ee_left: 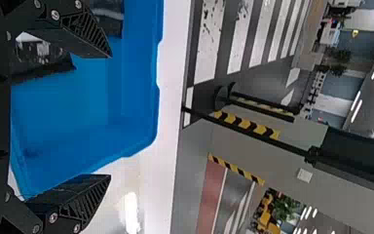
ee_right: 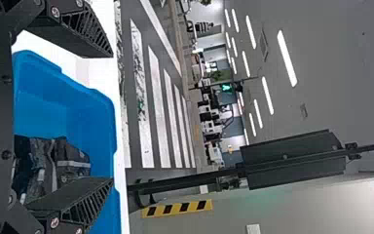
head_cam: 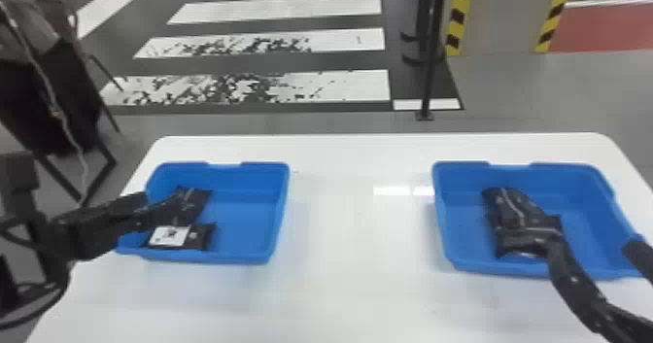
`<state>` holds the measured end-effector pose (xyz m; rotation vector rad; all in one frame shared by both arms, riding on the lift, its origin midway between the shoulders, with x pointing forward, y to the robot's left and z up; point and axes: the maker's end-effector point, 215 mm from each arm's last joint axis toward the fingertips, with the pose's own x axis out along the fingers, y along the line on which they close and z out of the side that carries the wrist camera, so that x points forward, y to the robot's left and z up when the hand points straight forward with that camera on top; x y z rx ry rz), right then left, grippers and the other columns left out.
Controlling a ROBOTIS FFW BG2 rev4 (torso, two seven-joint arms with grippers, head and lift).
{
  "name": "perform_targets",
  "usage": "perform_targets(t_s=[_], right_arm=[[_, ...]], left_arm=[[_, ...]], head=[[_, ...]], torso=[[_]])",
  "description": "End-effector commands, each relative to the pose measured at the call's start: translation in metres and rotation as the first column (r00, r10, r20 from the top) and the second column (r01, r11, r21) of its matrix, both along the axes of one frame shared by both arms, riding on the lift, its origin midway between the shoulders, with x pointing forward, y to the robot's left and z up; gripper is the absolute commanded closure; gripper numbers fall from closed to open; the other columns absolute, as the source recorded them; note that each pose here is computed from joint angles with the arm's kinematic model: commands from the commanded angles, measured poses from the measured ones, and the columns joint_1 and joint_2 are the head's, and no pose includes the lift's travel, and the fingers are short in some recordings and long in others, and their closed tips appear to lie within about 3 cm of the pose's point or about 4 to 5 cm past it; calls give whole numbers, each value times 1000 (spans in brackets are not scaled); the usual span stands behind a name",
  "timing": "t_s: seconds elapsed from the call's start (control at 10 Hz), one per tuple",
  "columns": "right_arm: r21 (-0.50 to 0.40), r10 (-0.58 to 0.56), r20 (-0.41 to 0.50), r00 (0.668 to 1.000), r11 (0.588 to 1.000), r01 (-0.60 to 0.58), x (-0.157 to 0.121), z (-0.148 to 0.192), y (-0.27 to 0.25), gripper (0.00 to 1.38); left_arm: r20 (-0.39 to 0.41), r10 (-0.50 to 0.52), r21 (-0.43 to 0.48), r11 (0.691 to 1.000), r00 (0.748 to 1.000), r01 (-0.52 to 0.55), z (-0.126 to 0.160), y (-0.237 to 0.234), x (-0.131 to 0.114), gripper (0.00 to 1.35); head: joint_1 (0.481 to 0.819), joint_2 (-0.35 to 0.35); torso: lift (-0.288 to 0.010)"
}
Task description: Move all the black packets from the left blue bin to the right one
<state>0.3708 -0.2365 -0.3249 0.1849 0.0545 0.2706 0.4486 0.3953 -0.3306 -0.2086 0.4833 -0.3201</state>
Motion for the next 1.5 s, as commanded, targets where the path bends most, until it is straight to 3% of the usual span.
perform_targets(t_s=[0.0, 0.2, 0.4, 0.7, 1.2, 1.4], right_arm=[[16, 6, -34, 999, 1000, -6, -13, -11, 4, 133], [34, 21, -69, 997, 999, -18, -18, -23, 9, 137], [50, 38, -83, 996, 998, -34, -16, -32, 13, 142], [79, 51, -99, 994, 996, -43, -15, -39, 17, 147], [116, 75, -112, 991, 991, -62, -11, -48, 28, 153], [145, 84, -125, 988, 987, -66, -10, -56, 30, 160]], left_arm=[[-35, 56, 44, 998, 998, -55, -1, 31, -1, 168], [-115, 104, 29, 994, 988, -101, -22, 53, 10, 171], [-188, 138, 12, 990, 972, -138, -41, 63, 19, 173], [-324, 210, 18, 976, 922, -216, -76, 81, 16, 180], [-412, 165, -42, 979, 896, -199, -99, 61, 38, 188], [-466, 148, -63, 978, 873, -199, -102, 45, 37, 206]], head=[[695, 196], [695, 270], [695, 297], [695, 328], [695, 327], [695, 318]], torso=[[-138], [-138], [-138], [-138], [-138], [-138]])
